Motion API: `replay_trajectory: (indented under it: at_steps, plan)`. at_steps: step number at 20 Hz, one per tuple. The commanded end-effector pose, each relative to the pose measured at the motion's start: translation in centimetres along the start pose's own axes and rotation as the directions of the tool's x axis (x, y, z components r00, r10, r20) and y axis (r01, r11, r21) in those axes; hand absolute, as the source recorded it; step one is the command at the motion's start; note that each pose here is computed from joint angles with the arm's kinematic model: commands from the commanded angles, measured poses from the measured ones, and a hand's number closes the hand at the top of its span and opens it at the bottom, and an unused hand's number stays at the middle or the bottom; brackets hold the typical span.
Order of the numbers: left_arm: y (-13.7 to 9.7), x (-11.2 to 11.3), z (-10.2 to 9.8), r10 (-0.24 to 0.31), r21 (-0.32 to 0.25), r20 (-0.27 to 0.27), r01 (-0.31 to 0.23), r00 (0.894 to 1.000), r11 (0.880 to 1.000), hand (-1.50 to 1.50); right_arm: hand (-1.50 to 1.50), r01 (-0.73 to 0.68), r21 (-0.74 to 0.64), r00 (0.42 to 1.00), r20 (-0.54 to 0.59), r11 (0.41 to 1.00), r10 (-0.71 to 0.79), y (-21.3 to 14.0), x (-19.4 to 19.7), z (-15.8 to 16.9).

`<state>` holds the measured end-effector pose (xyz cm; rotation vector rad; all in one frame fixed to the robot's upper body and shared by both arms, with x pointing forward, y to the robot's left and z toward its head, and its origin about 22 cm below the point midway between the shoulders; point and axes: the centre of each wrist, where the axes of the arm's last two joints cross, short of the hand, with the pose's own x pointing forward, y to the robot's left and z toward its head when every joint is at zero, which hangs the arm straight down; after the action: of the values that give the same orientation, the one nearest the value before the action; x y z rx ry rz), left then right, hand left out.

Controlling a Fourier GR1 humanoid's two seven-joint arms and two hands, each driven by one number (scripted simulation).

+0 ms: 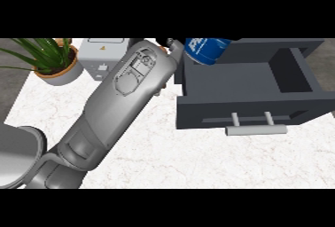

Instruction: Pick up the can, place it into the drawer and close the drawer

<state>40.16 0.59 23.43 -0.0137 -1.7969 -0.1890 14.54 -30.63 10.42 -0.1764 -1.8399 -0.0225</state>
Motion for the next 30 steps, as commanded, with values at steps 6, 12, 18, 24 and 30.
replay_trajectory:
  at_steps: [6,12,18,24,30]
  plan:
    - [-1.2,-0.4,-1.9,-0.056,-0.001,-0.029,0.056,0.998,0.998,1.50,-1.50,0.011,0.001,1.000,0.002,1.000,-0.011,-0.9,-0.8,0.4]
    - [-2.7,-0.3,-1.8,-0.105,0.013,-0.019,0.105,0.994,0.994,1.50,-1.50,0.000,0.022,1.000,0.009,1.000,0.000,0.5,-0.1,-1.1]
    - [-2.5,-1.9,-2.0,-0.098,0.023,-0.052,0.099,0.994,0.995,1.50,-1.50,0.005,0.034,1.000,0.001,0.999,-0.005,0.8,-0.7,-2.7]
    - [-2.4,-3.3,-2.1,-0.171,0.070,-0.028,0.173,0.985,0.982,1.50,-1.50,-0.005,0.021,1.000,0.005,1.000,0.005,1.3,-0.6,-2.8]
    - [-2.1,-3.6,-2.4,-0.204,0.048,-0.040,0.206,0.978,0.977,1.50,-1.50,-0.007,0.040,1.000,0.018,0.999,0.007,1.5,-0.7,-3.4]
